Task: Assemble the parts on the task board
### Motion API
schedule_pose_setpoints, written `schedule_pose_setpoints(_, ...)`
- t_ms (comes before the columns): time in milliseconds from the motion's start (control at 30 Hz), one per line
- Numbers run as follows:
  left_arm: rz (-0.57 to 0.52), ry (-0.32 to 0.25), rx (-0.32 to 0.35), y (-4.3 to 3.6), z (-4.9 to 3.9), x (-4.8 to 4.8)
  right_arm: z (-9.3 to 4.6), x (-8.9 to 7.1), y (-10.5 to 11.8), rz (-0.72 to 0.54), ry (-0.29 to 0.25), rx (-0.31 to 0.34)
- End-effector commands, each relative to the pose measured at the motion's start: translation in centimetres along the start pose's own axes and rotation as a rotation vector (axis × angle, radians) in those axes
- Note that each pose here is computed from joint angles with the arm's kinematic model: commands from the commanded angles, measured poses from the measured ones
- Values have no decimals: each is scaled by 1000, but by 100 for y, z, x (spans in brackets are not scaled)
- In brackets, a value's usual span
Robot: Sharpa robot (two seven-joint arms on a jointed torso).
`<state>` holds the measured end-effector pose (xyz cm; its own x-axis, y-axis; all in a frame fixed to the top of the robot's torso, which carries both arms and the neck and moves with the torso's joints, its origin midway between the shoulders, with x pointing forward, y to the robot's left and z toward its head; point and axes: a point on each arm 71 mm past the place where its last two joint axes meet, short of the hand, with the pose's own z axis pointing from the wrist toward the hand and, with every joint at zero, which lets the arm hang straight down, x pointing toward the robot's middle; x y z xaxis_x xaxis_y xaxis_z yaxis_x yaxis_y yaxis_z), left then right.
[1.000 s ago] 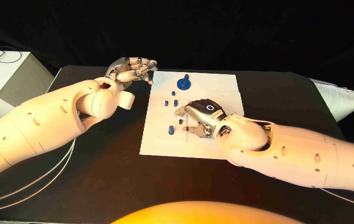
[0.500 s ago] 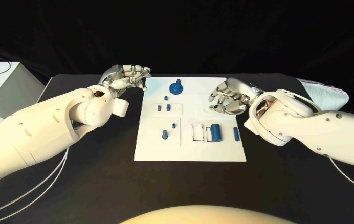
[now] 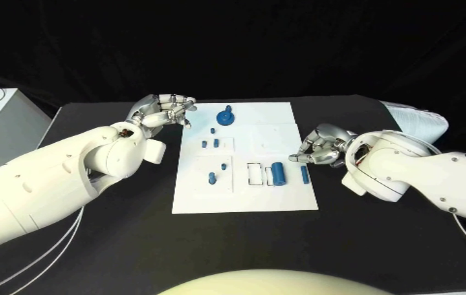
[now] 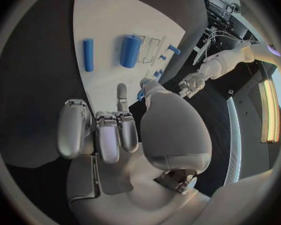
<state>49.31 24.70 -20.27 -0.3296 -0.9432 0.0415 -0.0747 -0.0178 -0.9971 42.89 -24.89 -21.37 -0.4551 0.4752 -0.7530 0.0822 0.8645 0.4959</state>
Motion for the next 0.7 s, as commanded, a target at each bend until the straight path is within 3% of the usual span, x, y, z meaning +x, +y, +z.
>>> schedule_pose_setpoints(33, -10, 18, 12, -4, -9, 31, 6, 121, -43, -8, 48, 94)
schedule_pose_setpoints(300, -11, 18, 9, 7, -21, 30, 46, 312, -12, 67, 76, 122)
schedule_pose_setpoints(700, -10, 19, 6, 7, -31, 23, 131, 428, 4, 49, 104, 145)
